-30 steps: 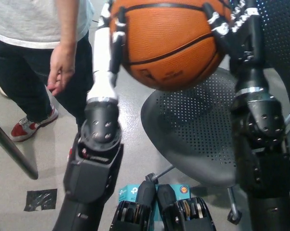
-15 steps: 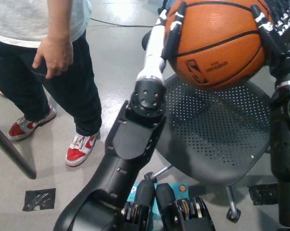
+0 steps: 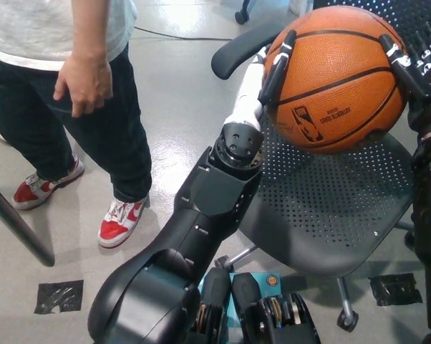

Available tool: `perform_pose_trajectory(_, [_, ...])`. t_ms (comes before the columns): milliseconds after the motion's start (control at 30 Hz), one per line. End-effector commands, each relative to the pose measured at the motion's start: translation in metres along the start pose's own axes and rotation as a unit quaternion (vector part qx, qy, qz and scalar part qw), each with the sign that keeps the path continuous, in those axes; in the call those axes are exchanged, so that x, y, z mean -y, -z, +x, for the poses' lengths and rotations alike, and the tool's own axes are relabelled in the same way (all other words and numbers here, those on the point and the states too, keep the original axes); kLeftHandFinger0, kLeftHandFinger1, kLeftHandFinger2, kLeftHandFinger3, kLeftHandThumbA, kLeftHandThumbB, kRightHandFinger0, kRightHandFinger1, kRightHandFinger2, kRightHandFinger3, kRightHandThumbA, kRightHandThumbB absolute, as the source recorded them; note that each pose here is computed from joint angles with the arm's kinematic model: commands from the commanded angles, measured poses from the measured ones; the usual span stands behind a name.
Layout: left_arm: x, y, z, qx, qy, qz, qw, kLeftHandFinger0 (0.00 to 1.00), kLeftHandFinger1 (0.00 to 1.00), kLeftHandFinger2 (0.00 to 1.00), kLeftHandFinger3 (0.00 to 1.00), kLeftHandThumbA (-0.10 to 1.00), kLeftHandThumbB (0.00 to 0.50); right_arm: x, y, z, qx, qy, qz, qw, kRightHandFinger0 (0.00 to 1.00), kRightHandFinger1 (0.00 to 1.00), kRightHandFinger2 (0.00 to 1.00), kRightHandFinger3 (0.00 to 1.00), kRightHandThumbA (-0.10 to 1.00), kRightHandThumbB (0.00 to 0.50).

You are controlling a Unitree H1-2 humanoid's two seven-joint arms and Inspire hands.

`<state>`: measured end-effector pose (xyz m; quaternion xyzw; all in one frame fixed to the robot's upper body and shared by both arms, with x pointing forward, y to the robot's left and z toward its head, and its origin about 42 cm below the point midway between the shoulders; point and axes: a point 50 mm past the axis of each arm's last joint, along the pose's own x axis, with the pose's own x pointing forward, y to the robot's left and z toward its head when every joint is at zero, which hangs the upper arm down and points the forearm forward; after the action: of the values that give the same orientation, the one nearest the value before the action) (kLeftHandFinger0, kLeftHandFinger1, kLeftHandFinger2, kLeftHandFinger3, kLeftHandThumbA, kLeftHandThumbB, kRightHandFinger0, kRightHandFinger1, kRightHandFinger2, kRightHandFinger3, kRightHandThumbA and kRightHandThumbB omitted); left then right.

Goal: The robot grabs the basketball from a person using both hands and then drops it on the black chair in the front

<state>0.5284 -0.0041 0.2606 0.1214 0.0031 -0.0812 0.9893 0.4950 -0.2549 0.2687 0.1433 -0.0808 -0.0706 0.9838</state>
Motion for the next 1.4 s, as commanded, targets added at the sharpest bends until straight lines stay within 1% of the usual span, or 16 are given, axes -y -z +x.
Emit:
perform_pose_trajectory(0, [0.068, -0.093, -0.011, 0.141, 0.113, -0.023, 0.983, 1.0, 1.0, 1.0, 1.0, 1.0, 0.159, -0.059, -0.037, 0.019, 0.065, -0.121, 0.047, 0.989, 1.0, 1.0, 1.0, 1.0, 1.0, 0.129])
perform_pose_trajectory(133, [0.069, -0.09, -0.009, 0.137, 0.115, -0.023, 0.984, 1.0, 1.0, 1.0, 1.0, 1.0, 0.16, -0.058, -0.034, 0.021, 0.063, -0.117, 0.052, 0.99, 1.0, 1.0, 1.0, 1.0, 1.0, 0.135])
perform_pose_trajectory(233, [0.069, -0.088, -0.007, 0.128, 0.11, -0.014, 0.985, 1.0, 1.0, 1.0, 1.0, 1.0, 0.167, -0.059, -0.031, 0.025, 0.042, -0.097, 0.06, 0.993, 1.0, 1.0, 1.0, 1.0, 1.0, 0.156])
perform_pose_trajectory(267, [0.068, -0.083, -0.005, 0.114, 0.119, -0.006, 0.986, 1.0, 1.0, 1.0, 1.0, 1.0, 0.195, -0.059, -0.025, 0.027, 0.033, -0.108, 0.058, 0.992, 1.0, 1.0, 1.0, 1.0, 1.0, 0.143])
perform_pose_trajectory(400, [0.067, -0.082, -0.004, 0.105, 0.121, -0.005, 0.987, 1.0, 1.0, 1.0, 1.0, 1.0, 0.202, -0.059, -0.023, 0.028, 0.032, -0.11, 0.055, 0.992, 1.0, 1.0, 1.0, 1.0, 1.0, 0.138])
perform_pose_trajectory(433, [0.059, -0.067, 0.0, 0.054, 0.151, -0.033, 0.986, 1.0, 1.0, 1.0, 1.0, 1.0, 0.191, -0.057, -0.009, 0.035, 0.033, -0.102, 0.045, 0.993, 1.0, 1.0, 1.0, 1.0, 1.0, 0.11])
perform_pose_trajectory(500, [0.055, -0.061, 0.001, 0.047, 0.159, -0.05, 0.985, 1.0, 1.0, 1.0, 1.0, 1.0, 0.213, -0.055, -0.004, 0.036, 0.014, -0.087, 0.057, 0.994, 1.0, 1.0, 1.0, 1.0, 1.0, 0.127])
perform_pose_trajectory(533, [0.051, -0.055, 0.003, 0.042, 0.157, -0.049, 0.986, 1.0, 1.0, 1.0, 1.0, 1.0, 0.226, -0.05, 0.0, 0.037, 0.0, -0.061, 0.047, 0.997, 1.0, 1.0, 1.0, 1.0, 1.0, 0.166])
perform_pose_trajectory(633, [0.05, -0.053, 0.003, 0.04, 0.156, -0.048, 0.986, 1.0, 1.0, 1.0, 1.0, 1.0, 0.226, -0.049, 0.001, 0.038, -0.001, -0.059, 0.044, 0.997, 1.0, 1.0, 1.0, 1.0, 1.0, 0.168])
perform_pose_trajectory(700, [0.037, -0.042, 0.007, 0.028, 0.143, -0.034, 0.989, 1.0, 1.0, 1.0, 1.0, 1.0, 0.248, -0.031, -0.002, 0.041, 0.001, -0.035, 0.03, 0.999, 1.0, 1.0, 1.0, 1.0, 1.0, 0.191])
perform_pose_trajectory(800, [0.036, -0.042, 0.007, 0.028, 0.144, -0.035, 0.989, 1.0, 1.0, 1.0, 1.0, 1.0, 0.25, -0.031, -0.002, 0.042, 0.002, -0.035, 0.03, 0.999, 1.0, 1.0, 1.0, 1.0, 1.0, 0.194])
perform_pose_trajectory(833, [0.027, -0.035, 0.009, 0.026, 0.141, -0.028, 0.989, 1.0, 1.0, 1.0, 1.0, 1.0, 0.278, -0.014, -0.005, 0.047, 0.011, -0.025, 0.034, 0.999, 1.0, 1.0, 1.0, 1.0, 1.0, 0.19])
perform_pose_trajectory(1067, [0.023, -0.033, 0.01, 0.031, 0.144, -0.015, 0.989, 1.0, 1.0, 1.0, 1.0, 1.0, 0.285, 0.001, -0.011, 0.047, 0.03, -0.011, 0.027, 0.999, 1.0, 1.0, 1.0, 1.0, 1.0, 0.19])
perform_pose_trajectory(1133, [0.018, -0.03, 0.011, 0.028, 0.142, -0.008, 0.989, 1.0, 1.0, 1.0, 1.0, 1.0, 0.309, 0.022, -0.017, 0.049, 0.041, 0.009, 0.032, 0.999, 1.0, 1.0, 1.0, 1.0, 1.0, 0.219])
perform_pose_trajectory(1333, [0.014, -0.03, 0.011, 0.039, 0.146, -0.012, 0.988, 1.0, 1.0, 1.0, 1.0, 1.0, 0.32, 0.034, -0.036, 0.05, 0.083, 0.015, 0.031, 0.996, 1.0, 1.0, 1.0, 1.0, 1.0, 0.248])
perform_pose_trajectory(1367, [0.013, -0.03, 0.011, 0.039, 0.147, -0.012, 0.988, 1.0, 1.0, 1.0, 1.0, 1.0, 0.321, 0.035, -0.038, 0.05, 0.092, 0.011, 0.027, 0.995, 1.0, 1.0, 1.0, 1.0, 1.0, 0.304])
